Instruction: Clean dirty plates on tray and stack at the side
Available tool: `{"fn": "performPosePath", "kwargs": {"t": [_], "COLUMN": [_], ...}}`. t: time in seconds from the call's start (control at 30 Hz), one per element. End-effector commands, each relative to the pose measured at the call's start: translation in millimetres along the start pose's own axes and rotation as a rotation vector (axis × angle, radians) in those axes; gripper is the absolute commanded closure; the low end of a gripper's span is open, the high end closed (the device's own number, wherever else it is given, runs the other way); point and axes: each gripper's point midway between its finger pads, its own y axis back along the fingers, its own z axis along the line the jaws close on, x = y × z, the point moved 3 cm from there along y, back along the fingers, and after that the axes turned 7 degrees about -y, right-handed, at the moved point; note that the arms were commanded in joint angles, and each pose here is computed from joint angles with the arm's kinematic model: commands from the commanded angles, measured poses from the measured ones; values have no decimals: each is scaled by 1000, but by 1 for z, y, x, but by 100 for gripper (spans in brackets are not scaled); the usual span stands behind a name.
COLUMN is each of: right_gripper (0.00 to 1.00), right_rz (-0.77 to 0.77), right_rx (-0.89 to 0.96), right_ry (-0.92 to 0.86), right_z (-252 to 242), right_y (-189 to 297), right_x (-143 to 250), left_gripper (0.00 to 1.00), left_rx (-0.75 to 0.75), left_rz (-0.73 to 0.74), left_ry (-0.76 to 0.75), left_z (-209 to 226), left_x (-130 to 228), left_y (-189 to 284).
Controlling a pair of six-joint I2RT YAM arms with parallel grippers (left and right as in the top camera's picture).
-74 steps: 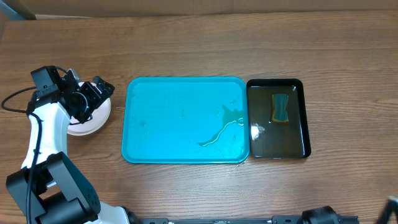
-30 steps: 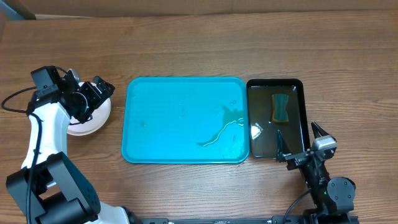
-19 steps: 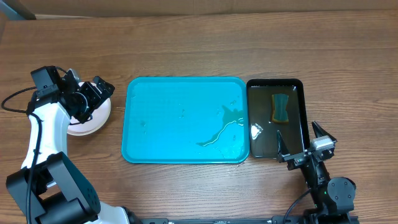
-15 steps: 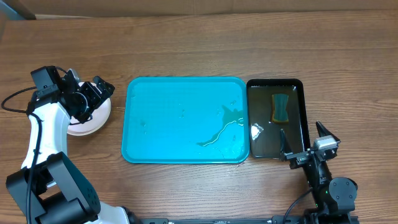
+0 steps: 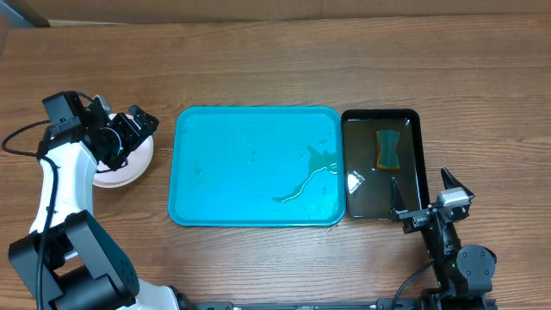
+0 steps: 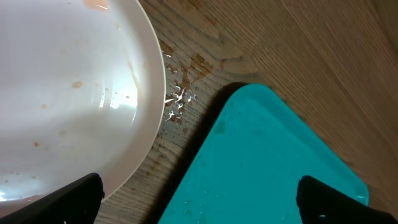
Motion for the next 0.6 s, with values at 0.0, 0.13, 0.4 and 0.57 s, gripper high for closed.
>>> {"fn": "performPosePath", "kwargs": {"t": [0.0,0.13,0.4,0.57], "right_gripper": [0,0,0,0], "right_rz": [-6,-6,-6,-6], "right_rx": [4,4,4,4], "right_ry": [5,5,5,5], "right_z": [-1,-1,-1,-1], "right_y": [0,0,0,0], "right_x": [2,2,2,2], "left_gripper": [0,0,0,0], "left_rx": [5,5,5,-47], "left_rz": [19,19,18,-63], "left_ry": [-16,-16,-16,-85], "left_z": [2,2,3,-14], "left_x": [5,5,5,-2], "left_y": [-5,-5,-4,18]}}
